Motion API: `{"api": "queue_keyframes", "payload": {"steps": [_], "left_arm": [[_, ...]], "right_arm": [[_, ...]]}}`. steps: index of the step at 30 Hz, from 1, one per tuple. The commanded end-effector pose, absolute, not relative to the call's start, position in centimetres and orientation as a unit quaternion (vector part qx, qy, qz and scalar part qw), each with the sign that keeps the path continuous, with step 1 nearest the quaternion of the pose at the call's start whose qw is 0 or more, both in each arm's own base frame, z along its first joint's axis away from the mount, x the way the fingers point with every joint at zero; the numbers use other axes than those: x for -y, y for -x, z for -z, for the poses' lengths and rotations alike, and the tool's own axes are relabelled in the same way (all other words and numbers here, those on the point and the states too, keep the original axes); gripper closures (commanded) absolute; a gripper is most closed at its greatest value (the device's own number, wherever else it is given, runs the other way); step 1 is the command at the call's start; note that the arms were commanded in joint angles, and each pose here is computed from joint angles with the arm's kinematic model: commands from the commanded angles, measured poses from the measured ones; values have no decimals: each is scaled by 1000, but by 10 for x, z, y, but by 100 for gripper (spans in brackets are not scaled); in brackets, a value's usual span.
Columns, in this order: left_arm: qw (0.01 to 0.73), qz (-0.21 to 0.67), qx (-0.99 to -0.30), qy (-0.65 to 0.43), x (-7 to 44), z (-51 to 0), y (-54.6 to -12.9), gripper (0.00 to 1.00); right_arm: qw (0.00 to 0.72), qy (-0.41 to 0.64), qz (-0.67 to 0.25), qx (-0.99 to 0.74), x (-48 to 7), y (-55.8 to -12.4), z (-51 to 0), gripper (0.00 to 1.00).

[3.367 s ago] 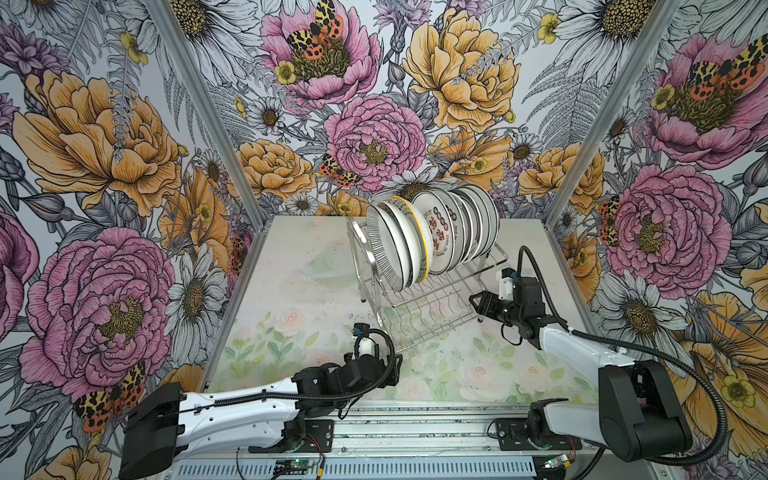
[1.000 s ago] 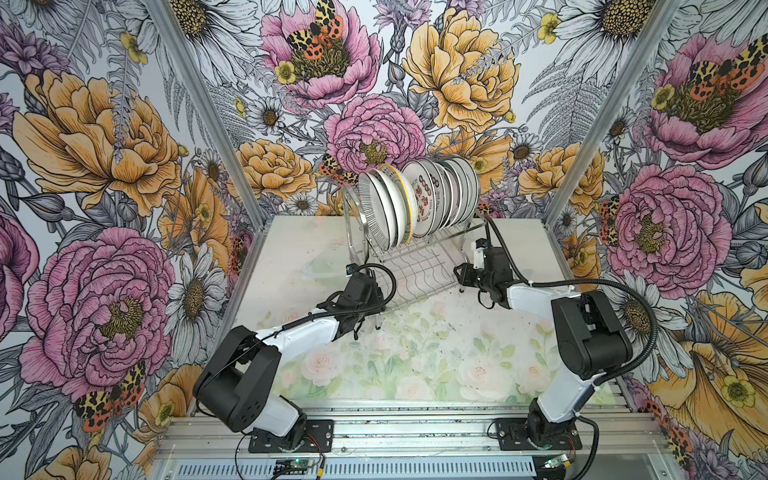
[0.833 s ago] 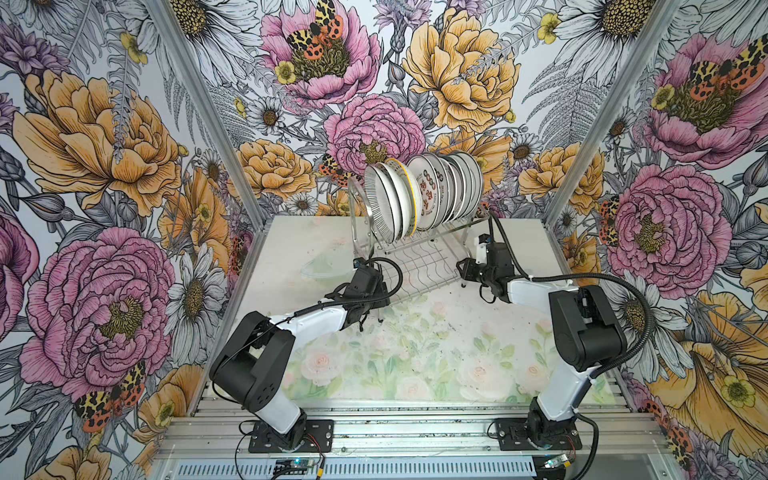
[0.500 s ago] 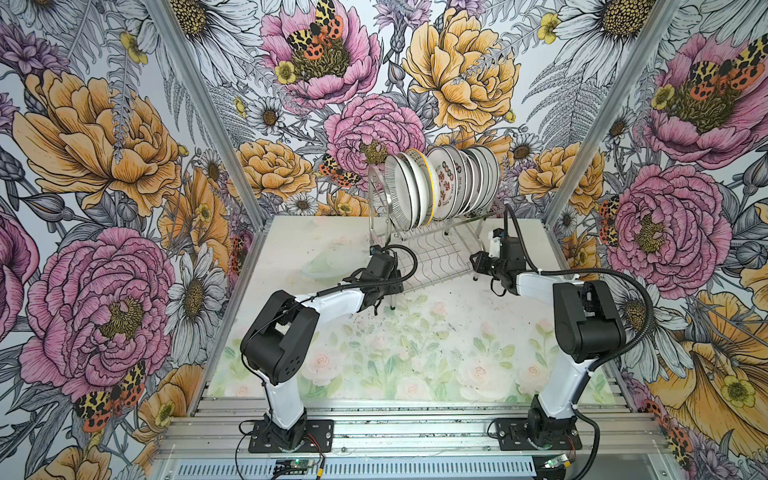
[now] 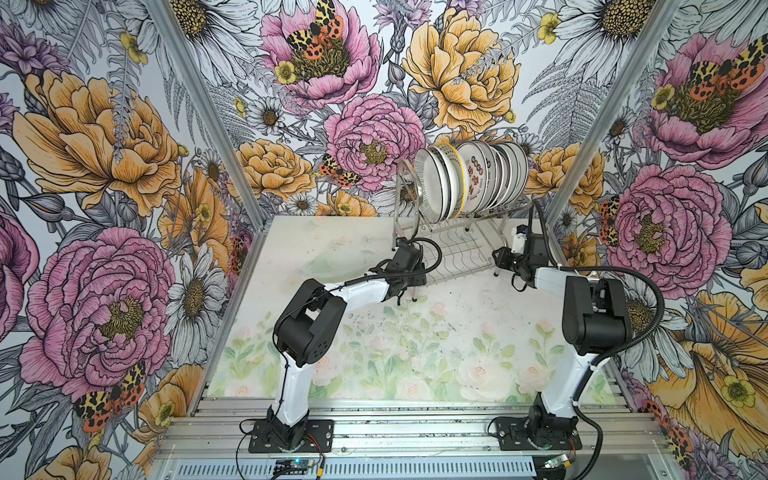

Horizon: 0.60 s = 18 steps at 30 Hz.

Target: Unload the plates from the dish rack

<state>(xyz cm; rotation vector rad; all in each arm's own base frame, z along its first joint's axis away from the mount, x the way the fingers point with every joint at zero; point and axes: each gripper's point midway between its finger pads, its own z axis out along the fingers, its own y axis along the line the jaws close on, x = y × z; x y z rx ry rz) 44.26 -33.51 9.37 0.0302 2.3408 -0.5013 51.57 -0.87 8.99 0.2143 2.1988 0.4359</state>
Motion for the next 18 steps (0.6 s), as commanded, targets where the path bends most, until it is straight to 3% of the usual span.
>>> {"api": "queue_keyframes", "payload": {"steps": [1, 10, 18], "left_arm": [[348, 244, -898, -114, 395, -98, -419, 29], [345, 262, -890, -140, 424, -98, -427, 30], [331, 285, -881, -182, 471, -93, -409, 30]], "right_arm": [[389, -115, -277, -871, -13, -510, -99, 69], [395, -141, -274, -865, 30, -512, -97, 69], [389, -137, -283, -866, 46, -510, -94, 69]]}}
